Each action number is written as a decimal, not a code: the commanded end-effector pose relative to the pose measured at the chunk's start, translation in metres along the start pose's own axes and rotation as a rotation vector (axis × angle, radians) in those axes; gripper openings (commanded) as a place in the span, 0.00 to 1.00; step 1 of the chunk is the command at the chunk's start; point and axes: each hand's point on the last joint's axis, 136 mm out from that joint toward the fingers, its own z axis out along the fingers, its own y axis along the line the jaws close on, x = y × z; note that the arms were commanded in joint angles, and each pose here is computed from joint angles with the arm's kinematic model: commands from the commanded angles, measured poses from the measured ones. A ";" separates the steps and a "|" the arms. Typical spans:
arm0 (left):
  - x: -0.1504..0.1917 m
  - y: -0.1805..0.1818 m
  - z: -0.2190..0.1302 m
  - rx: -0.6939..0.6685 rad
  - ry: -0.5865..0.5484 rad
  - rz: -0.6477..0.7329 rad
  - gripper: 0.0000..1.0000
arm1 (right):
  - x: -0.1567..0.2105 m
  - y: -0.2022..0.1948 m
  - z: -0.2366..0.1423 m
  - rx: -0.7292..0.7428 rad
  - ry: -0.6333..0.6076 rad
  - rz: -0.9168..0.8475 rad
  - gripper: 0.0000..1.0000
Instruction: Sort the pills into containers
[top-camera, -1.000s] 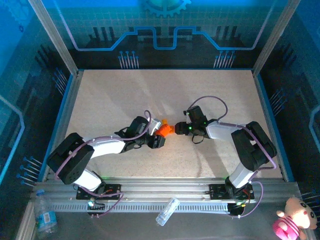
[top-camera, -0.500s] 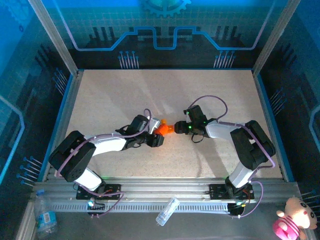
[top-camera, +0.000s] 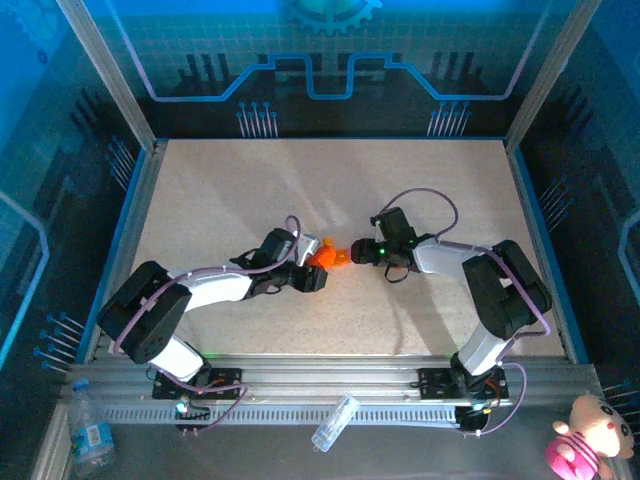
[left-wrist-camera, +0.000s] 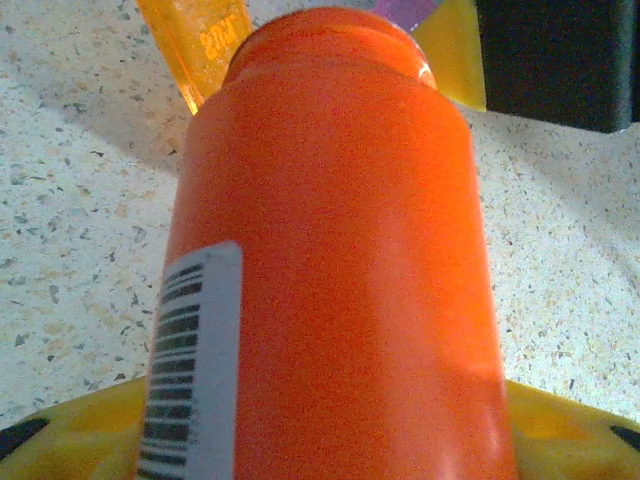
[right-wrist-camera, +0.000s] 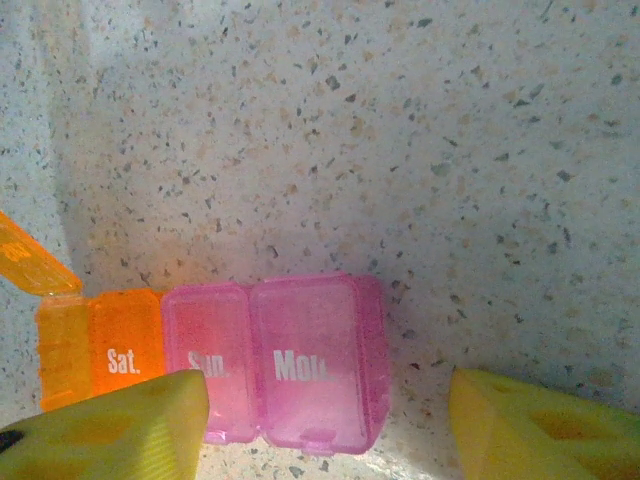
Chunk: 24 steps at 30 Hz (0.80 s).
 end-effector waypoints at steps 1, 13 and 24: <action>-0.003 -0.002 -0.001 0.016 0.005 -0.018 0.00 | -0.013 0.003 -0.007 -0.001 -0.026 -0.005 0.66; -0.002 -0.007 0.000 0.042 0.022 -0.012 0.00 | -0.012 0.005 0.001 -0.020 -0.003 -0.005 0.59; -0.003 -0.008 -0.001 0.057 0.028 -0.014 0.00 | -0.006 0.017 -0.002 -0.056 0.008 -0.024 0.48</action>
